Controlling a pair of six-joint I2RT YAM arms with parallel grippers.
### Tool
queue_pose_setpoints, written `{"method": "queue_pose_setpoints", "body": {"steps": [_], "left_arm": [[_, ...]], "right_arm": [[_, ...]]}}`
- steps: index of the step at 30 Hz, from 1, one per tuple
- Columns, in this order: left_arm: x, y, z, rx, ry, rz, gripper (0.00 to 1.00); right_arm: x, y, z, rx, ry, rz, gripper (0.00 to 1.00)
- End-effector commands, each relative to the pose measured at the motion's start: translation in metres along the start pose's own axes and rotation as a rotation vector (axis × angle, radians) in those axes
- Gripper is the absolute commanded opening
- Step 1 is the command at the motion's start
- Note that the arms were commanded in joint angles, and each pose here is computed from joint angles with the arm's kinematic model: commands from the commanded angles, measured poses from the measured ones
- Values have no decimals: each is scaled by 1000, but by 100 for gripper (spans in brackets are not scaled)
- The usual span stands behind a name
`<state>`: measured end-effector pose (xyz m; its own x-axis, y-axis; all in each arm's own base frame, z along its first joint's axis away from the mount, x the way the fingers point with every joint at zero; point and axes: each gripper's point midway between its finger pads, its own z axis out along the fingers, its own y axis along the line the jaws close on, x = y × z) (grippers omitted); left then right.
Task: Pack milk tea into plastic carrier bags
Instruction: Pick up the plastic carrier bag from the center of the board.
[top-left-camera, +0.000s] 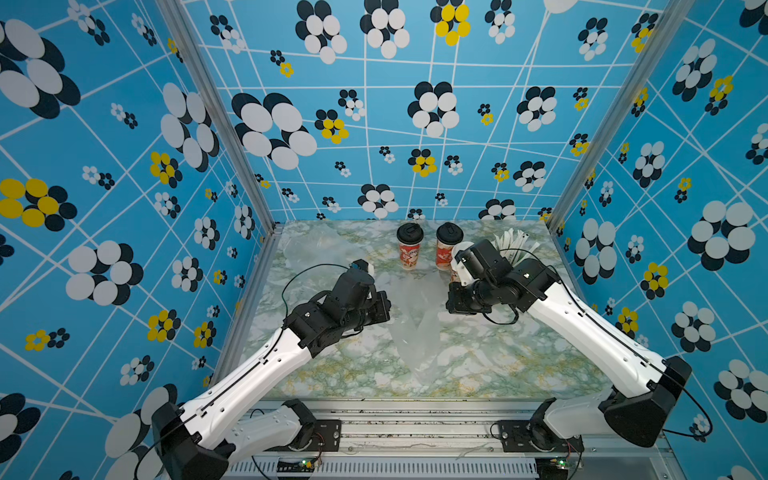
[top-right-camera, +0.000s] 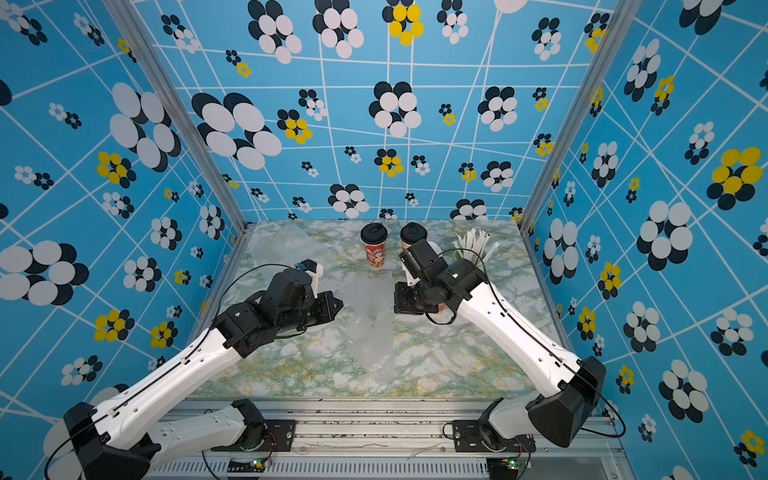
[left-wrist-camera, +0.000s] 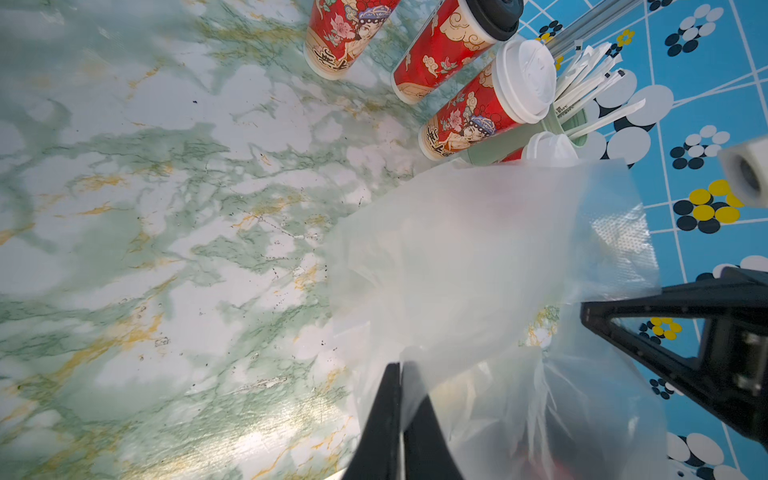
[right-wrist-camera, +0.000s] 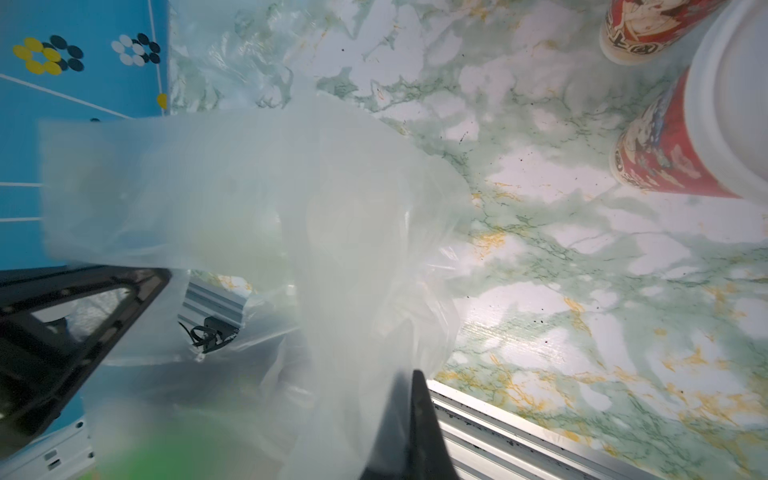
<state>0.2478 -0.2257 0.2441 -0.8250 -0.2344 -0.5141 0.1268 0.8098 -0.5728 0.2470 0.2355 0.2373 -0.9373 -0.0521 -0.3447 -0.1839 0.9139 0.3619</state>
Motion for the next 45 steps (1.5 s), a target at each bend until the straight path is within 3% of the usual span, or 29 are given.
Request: {"method": "queue_pose_setpoints", "body": {"steps": [1,8,11,16,25,27,30,34,39,45], "left_arm": [[12,2,0,-9,52,17,22],[7,-8,-15,-81,189,295,52],[8,-8,-17,-125,286,416,53],[11,-28,-16,-37,378,537,56],[10,-52,1,57,418,579,60],[4,-50,6,33,397,587,57],[0,-46,11,-5,397,582,31],[-3,-36,8,-55,371,551,13],[-12,-23,4,-42,278,365,0],[-18,-11,5,42,163,104,0]], "right_arm": [[9,-2,10,-15,47,-24,0],[8,18,10,-131,33,-2,0],[8,21,9,-145,42,-3,0],[7,22,8,-148,41,-14,0],[5,21,10,-136,34,-19,0],[4,20,9,-131,30,-20,0],[4,19,6,-122,30,-31,0],[2,3,-3,-25,9,-63,0],[1,-23,-6,99,0,-79,0],[4,-24,-1,91,8,-63,0]]}}
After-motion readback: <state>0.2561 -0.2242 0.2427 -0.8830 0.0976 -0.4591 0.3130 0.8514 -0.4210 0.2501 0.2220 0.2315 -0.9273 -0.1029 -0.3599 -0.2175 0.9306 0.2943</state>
